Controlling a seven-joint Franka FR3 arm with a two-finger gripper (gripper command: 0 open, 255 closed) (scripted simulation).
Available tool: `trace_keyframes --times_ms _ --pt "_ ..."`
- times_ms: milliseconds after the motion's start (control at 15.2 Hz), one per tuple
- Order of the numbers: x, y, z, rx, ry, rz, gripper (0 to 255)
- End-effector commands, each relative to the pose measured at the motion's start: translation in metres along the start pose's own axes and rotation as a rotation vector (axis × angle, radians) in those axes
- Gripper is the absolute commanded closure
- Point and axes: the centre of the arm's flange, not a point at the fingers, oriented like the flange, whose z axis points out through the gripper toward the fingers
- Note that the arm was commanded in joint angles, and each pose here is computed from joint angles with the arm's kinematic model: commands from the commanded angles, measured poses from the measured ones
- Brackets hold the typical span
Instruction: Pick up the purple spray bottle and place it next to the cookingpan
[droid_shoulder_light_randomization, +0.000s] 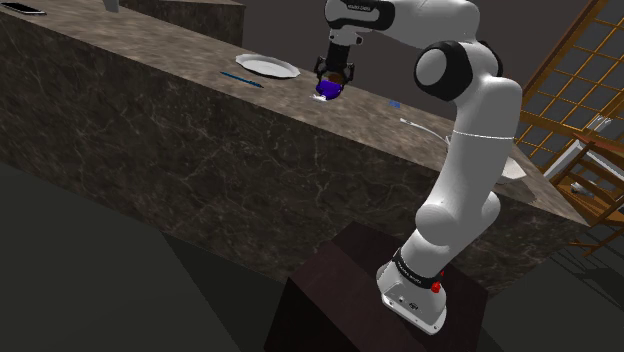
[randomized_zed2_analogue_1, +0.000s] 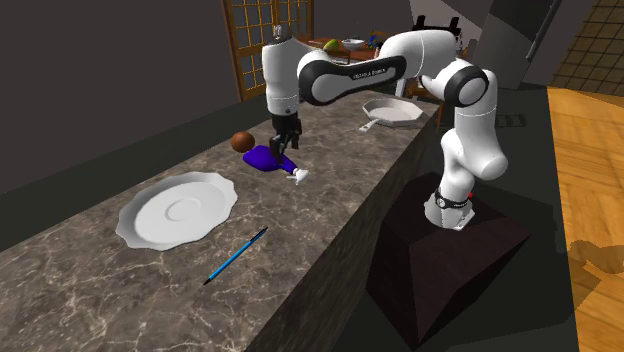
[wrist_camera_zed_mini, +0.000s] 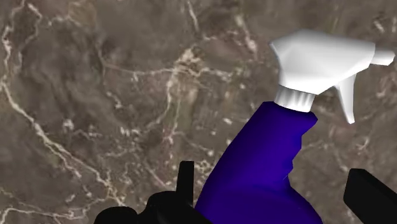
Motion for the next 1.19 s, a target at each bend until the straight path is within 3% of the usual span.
trace_keyframes --times_ms 0,462,924,990,1122 --pt "0.01 0.002 0.006 0.002 0.0 0.026 0" --pt "0.01 0.002 0.041 0.002 0.0 0.026 0" --pt "0.01 0.002 0.041 0.002 0.0 0.026 0" --pt "0.01 0.002 0.041 0.002 0.0 0.026 255" --pt "0.01 0.002 0.041 0.002 0.0 0.026 255"
